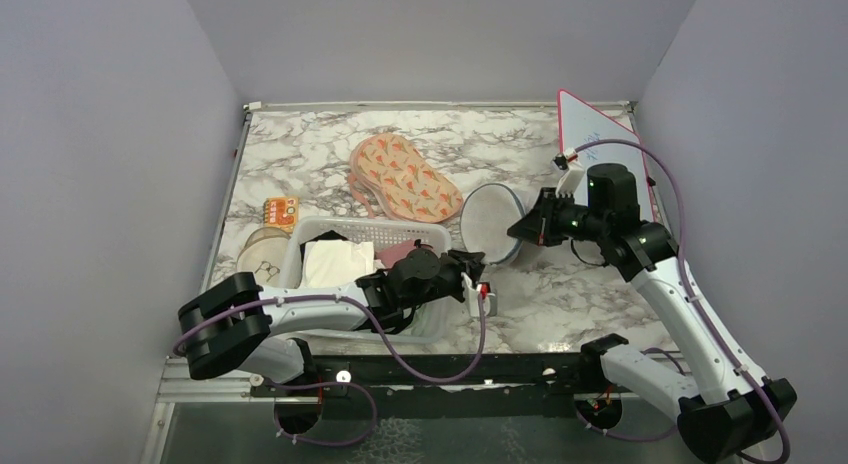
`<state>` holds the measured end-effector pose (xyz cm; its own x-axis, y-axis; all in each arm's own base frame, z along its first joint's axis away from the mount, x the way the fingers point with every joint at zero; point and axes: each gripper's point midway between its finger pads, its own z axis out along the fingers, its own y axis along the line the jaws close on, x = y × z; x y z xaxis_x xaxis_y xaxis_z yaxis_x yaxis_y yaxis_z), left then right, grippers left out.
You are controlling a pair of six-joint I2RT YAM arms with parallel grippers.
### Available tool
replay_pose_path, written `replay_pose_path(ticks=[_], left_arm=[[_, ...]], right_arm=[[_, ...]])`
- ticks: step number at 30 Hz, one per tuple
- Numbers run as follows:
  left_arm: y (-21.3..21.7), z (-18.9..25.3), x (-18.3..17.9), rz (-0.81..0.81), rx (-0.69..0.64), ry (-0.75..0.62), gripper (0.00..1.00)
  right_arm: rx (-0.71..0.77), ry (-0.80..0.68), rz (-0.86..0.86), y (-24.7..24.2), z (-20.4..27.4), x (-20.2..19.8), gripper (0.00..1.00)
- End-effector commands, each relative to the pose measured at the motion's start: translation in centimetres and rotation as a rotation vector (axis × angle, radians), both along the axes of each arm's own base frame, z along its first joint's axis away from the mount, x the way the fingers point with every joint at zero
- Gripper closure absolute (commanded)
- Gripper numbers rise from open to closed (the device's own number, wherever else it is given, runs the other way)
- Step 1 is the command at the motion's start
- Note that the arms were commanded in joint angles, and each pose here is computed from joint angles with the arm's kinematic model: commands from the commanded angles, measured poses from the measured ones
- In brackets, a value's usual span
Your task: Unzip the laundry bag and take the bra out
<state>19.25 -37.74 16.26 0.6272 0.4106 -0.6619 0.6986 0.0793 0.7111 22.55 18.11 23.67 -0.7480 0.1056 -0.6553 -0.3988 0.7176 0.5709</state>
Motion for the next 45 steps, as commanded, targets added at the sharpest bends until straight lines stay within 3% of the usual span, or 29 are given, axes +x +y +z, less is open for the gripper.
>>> replay_pose_path(ticks=[1, 3, 5, 10, 14, 16, 22, 26, 31, 36, 45], left_arm=[[-0.2, 2.8, 1.6, 0.111, -0.098, 0.010, 0.87], [0.1, 3.9, 1.7, 0.145, -0.148, 0.055, 0.95], [0.2, 5.0, 1.5, 0.166, -0.193, 0.119, 1.00], [0.1, 7.3, 0.6, 0.172, -0.303, 0.255, 1.00], [0.3, 8.2, -0.3, 0.164, -0.352, 0.352, 1.00], [0.4, 8.6, -0.4, 0.174, -0.369, 0.392, 1.00], [-0.1, 8.9, -0.1, 0.227, -0.396, 0.497, 1.00], [-1.1, 8.5, -0.6, 0.218, -0.370, 0.572, 1.00], [-1.6, 8.5, -0.7, 0.231, -0.358, 0.643, 1.00], [-1.9, 8.4, -0.4, 0.249, -0.371, 0.744, 1.00], [-3.2, 7.6, -1.4, 0.211, -0.362, 0.897, 1.00]], right_arm=[[0.025, -0.056, 0.061, 0.7, 2.1, -0.2, 0.99], [-0.006, -0.066, 0.050, 0.3, 1.9, 0.2, 0.97], [-0.051, -0.082, 0.026, -0.3, 1.7, 0.9, 0.87], [-0.132, -0.157, -0.027, -1.6, 2.5, 2.5, 0.57], [-0.140, -0.275, -0.040, -2.1, 4.8, 2.9, 0.26], [-0.148, -0.351, -0.050, -2.5, 6.3, 2.9, 0.21], [-0.182, -0.659, -0.005, -3.5, 9.6, 1.3, 0.19], [-0.219, -0.925, 0.179, -2.5, 8.2, -1.1, 0.23], [-0.269, -1.283, 0.576, -0.1, 4.9, -6.4, 0.30], [-0.428, -1.567, 0.688, -0.4, 2.7, -7.5, 0.27], [-0.471, -1.738, 0.697, 0.4, 2.0, -6.3, 0.35]])
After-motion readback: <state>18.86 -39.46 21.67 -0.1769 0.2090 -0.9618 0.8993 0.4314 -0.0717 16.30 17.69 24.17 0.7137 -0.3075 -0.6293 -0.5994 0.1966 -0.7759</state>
